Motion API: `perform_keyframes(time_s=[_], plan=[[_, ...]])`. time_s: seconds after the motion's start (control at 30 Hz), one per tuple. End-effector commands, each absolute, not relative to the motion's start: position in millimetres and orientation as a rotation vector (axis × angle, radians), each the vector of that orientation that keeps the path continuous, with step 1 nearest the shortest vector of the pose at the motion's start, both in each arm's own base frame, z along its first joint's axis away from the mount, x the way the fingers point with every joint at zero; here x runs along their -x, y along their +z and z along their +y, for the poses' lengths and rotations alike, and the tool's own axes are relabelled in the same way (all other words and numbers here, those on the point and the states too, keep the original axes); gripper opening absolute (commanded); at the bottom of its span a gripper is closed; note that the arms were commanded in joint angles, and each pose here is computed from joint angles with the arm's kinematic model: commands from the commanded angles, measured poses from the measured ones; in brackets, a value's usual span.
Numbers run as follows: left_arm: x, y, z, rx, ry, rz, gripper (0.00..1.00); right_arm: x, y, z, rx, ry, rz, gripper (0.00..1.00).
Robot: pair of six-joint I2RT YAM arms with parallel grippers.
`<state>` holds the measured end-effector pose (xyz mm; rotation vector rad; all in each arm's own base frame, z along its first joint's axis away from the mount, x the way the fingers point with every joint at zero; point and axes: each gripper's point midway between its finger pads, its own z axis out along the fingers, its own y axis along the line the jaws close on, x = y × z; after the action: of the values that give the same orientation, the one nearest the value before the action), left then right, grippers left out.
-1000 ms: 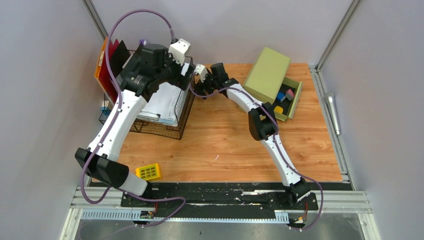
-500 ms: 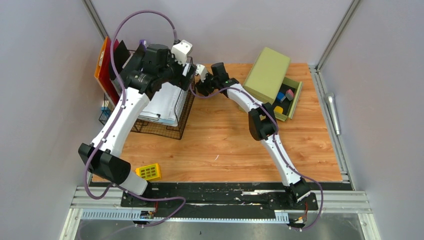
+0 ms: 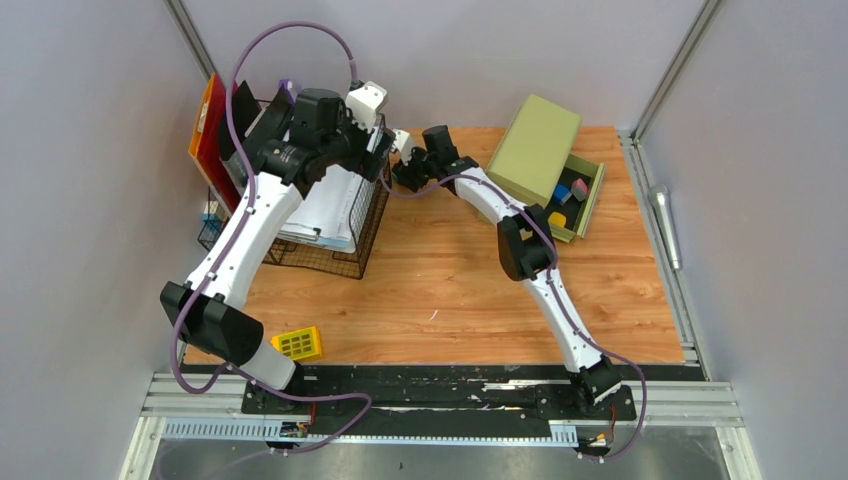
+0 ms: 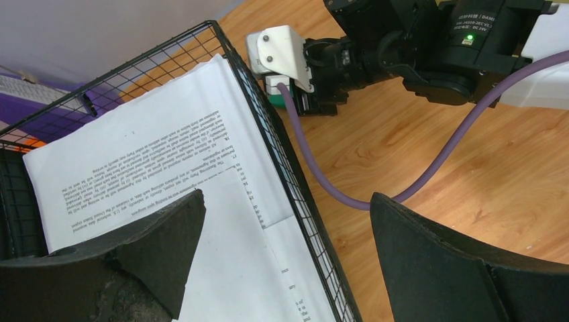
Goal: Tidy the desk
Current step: Move the stationery to the center of the board.
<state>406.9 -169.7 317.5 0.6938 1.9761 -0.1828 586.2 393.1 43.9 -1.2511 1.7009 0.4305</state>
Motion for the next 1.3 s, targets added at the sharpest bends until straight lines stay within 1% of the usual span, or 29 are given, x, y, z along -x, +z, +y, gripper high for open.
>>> perform_keyframes(time_s=[0.0,0.2,0.53,0.6,0.63,0.73,0.83,0.93,1.03,1.17,1.27], plan=[[-410.6,339.8,-169.7,-0.694,-0.162,1.907,1.0,-565.0,47.9,392.4,1.277,0.488,1.752,0.37],[-407.8,340.4,-167.9,-0.698,-0.155,1.906,1.0,-544.9,74.7,386.1,1.267,0.512,1.781,0.34],[-403.1,346.1,-168.3,-0.699,-0.167,1.891,1.0,-476.7,71.5,354.4,1.297,0.548,1.965,0.29],[-402.6,346.0,-169.2,-0.7,-0.175,1.89,1.0,-463.3,69.1,347.2,1.299,0.554,2.0,0.31],[-402.7,346.4,-169.9,-0.699,-0.181,1.888,1.0,-457.6,67.2,344.2,1.301,0.551,2.016,0.34],[-402.4,347.6,-172.6,-0.699,-0.197,1.883,1.0,-446.2,61.1,336.5,1.303,0.529,2.06,0.49],[-403.0,349.1,-174.9,-0.696,-0.211,1.878,1.0,-444.3,53.6,332.4,1.296,0.508,2.09,0.61],[-402.6,349.3,-176.7,-0.697,-0.223,1.877,1.0,-445.9,46.4,330.3,1.291,0.491,2.11,0.67],[-402.3,347.7,-176.7,-0.697,-0.224,1.88,1.0,-446.9,42.1,329.3,1.286,0.479,2.125,0.69],[-401.9,346.8,-175.2,-0.697,-0.218,1.882,1.0,-445.9,41.4,332.4,1.287,0.506,2.122,0.66],[-401.8,347.0,-175.3,-0.697,-0.218,1.881,1.0,-448.1,38.7,336.0,1.299,0.502,2.114,0.66]])
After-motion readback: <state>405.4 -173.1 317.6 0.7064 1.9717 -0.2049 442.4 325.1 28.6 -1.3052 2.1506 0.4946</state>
